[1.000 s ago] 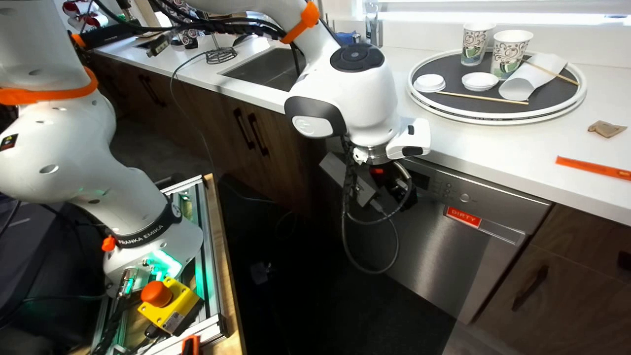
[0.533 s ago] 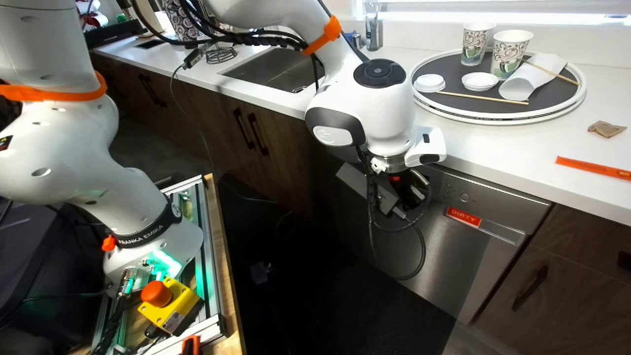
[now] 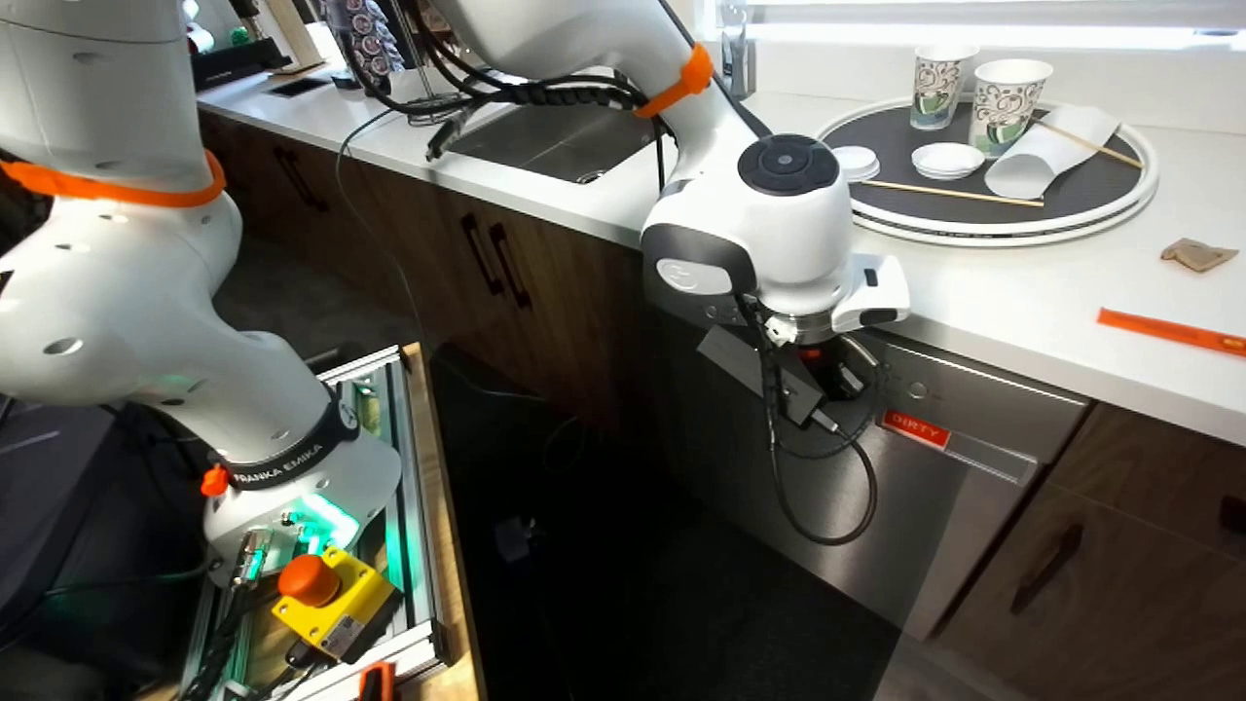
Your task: Press a button on the dishwasher
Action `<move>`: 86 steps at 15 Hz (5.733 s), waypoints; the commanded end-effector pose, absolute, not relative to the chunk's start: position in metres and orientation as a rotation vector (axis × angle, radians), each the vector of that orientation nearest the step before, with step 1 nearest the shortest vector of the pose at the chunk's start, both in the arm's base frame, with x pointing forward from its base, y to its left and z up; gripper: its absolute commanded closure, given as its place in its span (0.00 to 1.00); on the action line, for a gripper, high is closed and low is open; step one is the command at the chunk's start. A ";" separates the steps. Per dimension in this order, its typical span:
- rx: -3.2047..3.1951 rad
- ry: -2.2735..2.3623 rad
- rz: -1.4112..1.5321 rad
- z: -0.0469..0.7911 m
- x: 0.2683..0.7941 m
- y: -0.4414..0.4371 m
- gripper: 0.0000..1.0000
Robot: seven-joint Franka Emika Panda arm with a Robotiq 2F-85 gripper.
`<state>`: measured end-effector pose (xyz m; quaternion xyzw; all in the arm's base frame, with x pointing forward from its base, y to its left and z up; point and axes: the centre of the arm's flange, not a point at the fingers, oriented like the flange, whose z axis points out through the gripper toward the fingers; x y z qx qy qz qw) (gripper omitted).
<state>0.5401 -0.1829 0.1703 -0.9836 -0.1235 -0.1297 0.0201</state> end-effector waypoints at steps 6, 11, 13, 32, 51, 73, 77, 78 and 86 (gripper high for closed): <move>-3.019 -0.375 -0.503 0.151 0.564 -0.194 1.00; -2.985 -0.347 -0.549 0.153 0.572 -0.194 1.00; -2.974 -0.339 -0.568 0.153 0.575 -0.194 1.00; -2.821 -0.092 -0.770 0.149 0.579 -0.193 1.00; -2.796 -0.081 -0.769 0.149 0.563 -0.199 1.00; -2.955 -0.466 -0.588 0.172 0.546 -0.200 1.00; -2.983 -0.533 -0.538 0.180 0.532 -0.197 0.66; -2.989 -0.542 -0.534 0.184 0.529 -0.196 0.60; -3.038 -0.592 -0.491 0.208 0.503 -0.185 0.01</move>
